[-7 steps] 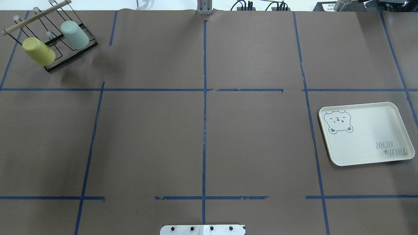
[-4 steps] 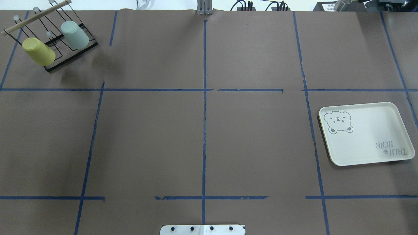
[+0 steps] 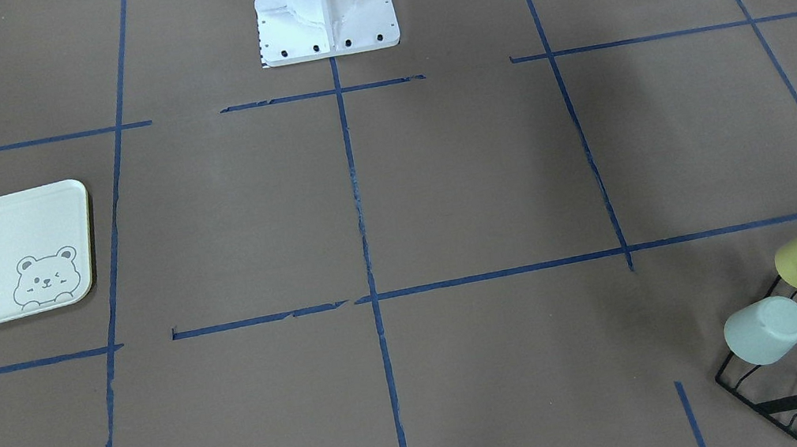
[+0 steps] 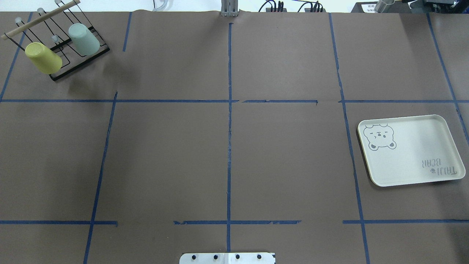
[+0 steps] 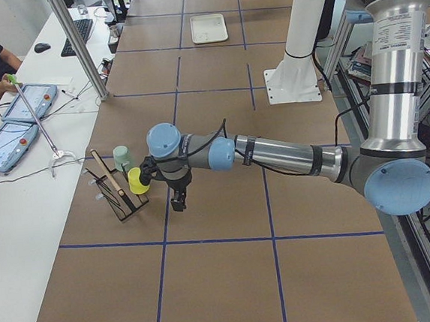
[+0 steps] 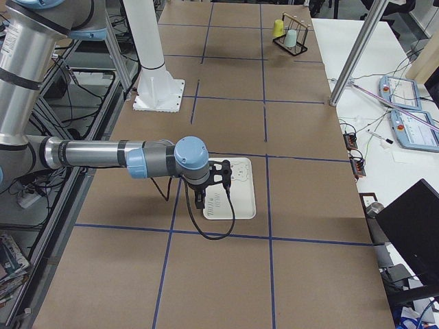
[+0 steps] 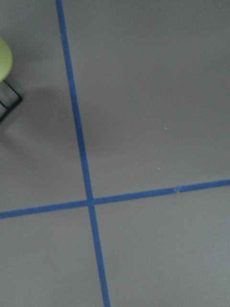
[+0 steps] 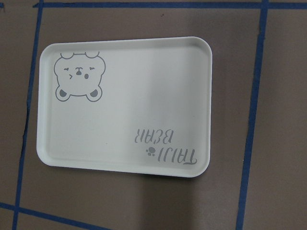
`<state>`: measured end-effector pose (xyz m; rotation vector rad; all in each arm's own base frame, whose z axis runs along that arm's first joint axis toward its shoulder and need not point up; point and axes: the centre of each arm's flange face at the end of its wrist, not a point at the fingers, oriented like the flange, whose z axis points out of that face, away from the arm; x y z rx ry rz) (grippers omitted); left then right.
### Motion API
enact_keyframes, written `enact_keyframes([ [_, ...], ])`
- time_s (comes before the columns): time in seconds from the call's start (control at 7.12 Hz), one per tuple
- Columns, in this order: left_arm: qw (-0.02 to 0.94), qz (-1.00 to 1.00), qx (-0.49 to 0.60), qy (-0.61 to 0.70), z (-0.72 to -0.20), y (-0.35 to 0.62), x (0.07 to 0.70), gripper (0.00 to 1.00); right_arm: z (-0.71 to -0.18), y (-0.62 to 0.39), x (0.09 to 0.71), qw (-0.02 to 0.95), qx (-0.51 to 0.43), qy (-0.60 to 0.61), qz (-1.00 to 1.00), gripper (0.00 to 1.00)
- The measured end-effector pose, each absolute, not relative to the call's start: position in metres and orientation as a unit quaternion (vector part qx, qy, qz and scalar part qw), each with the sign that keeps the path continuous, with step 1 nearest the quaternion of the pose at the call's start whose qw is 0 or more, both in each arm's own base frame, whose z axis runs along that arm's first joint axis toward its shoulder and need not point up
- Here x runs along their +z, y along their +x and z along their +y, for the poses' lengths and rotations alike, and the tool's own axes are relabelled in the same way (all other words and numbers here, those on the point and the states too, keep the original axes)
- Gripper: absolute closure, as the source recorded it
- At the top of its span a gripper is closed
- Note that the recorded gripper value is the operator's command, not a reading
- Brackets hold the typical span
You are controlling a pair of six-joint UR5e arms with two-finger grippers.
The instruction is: Left arm grabs green cup and hands to right arm on tray
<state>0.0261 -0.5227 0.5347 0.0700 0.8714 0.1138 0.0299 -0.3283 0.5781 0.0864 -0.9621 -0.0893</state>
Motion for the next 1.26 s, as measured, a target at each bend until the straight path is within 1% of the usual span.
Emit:
enact_keyframes([
  [0.42,0.895,0.441,0.017,0.061,-0.586,0.08,0.416,0.0,-0.331,0.03,0.572,0.883,-0.057,0.068,-0.461,0.0],
  [0.56,0.897,0.438,-0.013,0.062,-0.602,0.104,0.377,0.0,-0.331,0.028,0.571,0.883,-0.061,0.072,-0.461,0.0],
  [0.7,0.902,0.426,-0.036,0.062,-0.612,0.135,0.351,0.0,-0.332,0.024,0.57,0.882,-0.068,0.071,-0.462,0.0],
  [0.98,0.913,0.395,-0.083,0.061,-0.638,0.188,0.322,0.0,-0.335,0.011,0.565,0.879,-0.087,0.068,-0.464,0.0],
  [1.26,0.93,0.343,-0.112,0.075,-0.686,0.218,0.319,0.0,-0.338,0.007,0.564,0.878,-0.092,0.067,-0.465,0.0],
])
